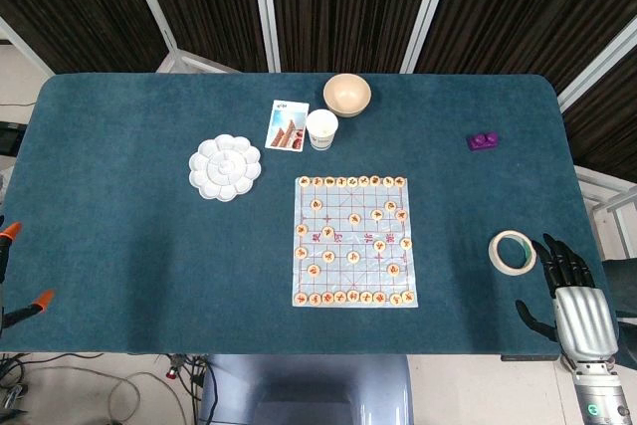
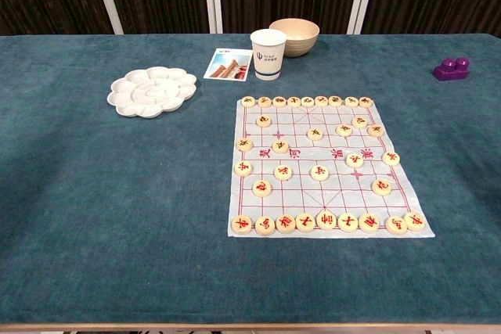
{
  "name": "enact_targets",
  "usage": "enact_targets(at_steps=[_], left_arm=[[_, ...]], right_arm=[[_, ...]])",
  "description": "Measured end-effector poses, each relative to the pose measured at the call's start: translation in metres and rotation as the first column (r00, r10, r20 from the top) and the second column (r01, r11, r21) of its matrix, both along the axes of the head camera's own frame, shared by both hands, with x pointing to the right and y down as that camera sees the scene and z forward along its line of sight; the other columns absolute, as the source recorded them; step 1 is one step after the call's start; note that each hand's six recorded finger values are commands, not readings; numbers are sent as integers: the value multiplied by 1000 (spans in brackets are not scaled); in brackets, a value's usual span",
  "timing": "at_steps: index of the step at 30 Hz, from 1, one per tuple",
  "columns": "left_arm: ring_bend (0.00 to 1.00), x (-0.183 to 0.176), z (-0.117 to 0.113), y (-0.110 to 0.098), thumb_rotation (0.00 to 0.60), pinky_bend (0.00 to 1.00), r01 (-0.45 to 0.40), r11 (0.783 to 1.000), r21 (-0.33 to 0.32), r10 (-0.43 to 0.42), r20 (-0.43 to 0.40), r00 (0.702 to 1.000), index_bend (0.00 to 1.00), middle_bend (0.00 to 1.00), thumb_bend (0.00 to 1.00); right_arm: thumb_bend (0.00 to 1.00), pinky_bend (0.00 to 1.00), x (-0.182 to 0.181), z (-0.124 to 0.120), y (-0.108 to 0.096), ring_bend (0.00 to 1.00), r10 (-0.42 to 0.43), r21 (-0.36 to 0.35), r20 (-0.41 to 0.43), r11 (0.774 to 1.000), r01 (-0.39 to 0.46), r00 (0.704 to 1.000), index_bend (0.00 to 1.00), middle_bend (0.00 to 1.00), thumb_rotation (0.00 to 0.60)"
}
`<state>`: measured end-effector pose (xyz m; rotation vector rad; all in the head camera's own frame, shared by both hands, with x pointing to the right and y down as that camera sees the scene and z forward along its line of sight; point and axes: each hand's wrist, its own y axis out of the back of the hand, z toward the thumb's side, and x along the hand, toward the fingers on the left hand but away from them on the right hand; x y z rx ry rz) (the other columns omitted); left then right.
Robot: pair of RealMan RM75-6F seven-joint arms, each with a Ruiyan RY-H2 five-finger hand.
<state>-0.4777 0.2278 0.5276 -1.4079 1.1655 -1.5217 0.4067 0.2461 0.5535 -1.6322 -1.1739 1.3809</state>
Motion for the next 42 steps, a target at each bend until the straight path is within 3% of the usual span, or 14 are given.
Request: enact_targets(at_steps=[16, 28, 32, 35, 39, 42], left_arm=[[0, 0, -1, 0, 600, 0, 1, 1000, 3, -1, -6, 1000, 106, 0, 0], [0, 1, 2, 0, 600, 0, 0, 1000, -4, 0, -7, 1000, 106, 0, 0], [0, 3, 5, 0, 600, 0, -1, 1000, -9, 1, -1, 1000, 106, 0, 0], [0, 1, 3, -1, 600, 0, 6, 1000, -1, -6, 0, 1000, 106, 0, 0], [0, 1, 3, -1, 600, 0, 8, 1000, -1, -8, 3, 1000, 106, 0, 0], [0, 1, 4, -1, 600, 0, 6, 1000, -4, -6, 7, 1000, 106, 0, 0]], right_arm=[[365, 137, 2, 0, 0, 8, 11, -12, -3, 1000, -11, 1000, 0, 0, 600], [364, 137, -2, 0, 2, 8, 27, -51, 72, 998, -23, 997, 0, 0, 600], [364, 137, -11, -2, -4, 8, 25, -93, 160, 996, -10, 987, 9, 0, 600], [364, 137, -21, -4, -17, 8, -19, -142, 176, 989, 44, 984, 23, 0, 600], [363, 137, -38, -1, -39, 8, -81, -236, 171, 964, 120, 982, 47, 0, 600], [363, 137, -53, 5, -59, 8, -118, -321, 154, 933, 163, 981, 61, 0, 600]])
